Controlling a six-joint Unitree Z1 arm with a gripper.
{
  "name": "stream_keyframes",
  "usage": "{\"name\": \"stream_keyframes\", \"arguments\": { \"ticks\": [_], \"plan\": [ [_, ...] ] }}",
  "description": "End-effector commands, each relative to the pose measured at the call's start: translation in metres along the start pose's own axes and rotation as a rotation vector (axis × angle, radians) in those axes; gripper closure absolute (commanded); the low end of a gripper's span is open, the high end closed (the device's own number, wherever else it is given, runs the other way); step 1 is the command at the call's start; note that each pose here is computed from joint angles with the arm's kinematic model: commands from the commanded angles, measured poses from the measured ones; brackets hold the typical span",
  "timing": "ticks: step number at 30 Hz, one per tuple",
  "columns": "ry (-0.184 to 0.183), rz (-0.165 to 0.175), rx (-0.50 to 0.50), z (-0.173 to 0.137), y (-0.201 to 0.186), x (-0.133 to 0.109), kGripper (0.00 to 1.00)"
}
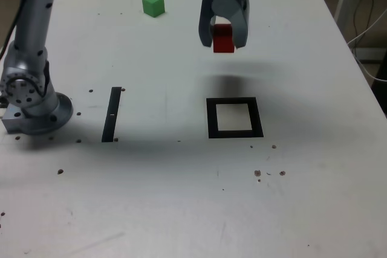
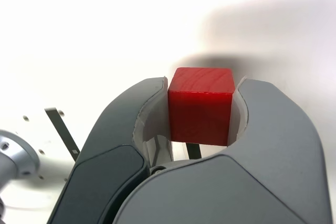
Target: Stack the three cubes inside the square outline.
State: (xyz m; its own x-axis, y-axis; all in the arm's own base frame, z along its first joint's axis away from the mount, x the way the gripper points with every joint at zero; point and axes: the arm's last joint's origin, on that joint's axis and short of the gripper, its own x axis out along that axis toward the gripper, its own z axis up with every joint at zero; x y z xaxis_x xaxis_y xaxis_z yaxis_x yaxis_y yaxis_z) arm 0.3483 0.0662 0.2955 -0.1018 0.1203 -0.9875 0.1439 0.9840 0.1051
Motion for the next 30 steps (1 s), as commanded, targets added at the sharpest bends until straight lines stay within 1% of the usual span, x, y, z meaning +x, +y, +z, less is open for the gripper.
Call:
{"name": "stream_keyframes", "arguments": {
  "ticks": [1, 5, 12, 15, 21, 30],
  "plan": [
    [-0.012, -0.006, -0.017, -0.004, -0.012, -0.003, 0.62],
    [-0.014, -0.021, -0.053, -0.006, -0.032, 0.000, 0.62],
    [-0.013, -0.031, -0.096, 0.000, -0.063, 0.006, 0.61],
    [-0.004, -0.034, -0.109, 0.003, -0.072, 0.009, 0.61],
    [0.027, -0.036, -0.138, 0.012, -0.086, 0.020, 0.61],
    [0.047, -0.042, -0.121, 0.026, -0.108, 0.031, 0.61]
  ]
}}
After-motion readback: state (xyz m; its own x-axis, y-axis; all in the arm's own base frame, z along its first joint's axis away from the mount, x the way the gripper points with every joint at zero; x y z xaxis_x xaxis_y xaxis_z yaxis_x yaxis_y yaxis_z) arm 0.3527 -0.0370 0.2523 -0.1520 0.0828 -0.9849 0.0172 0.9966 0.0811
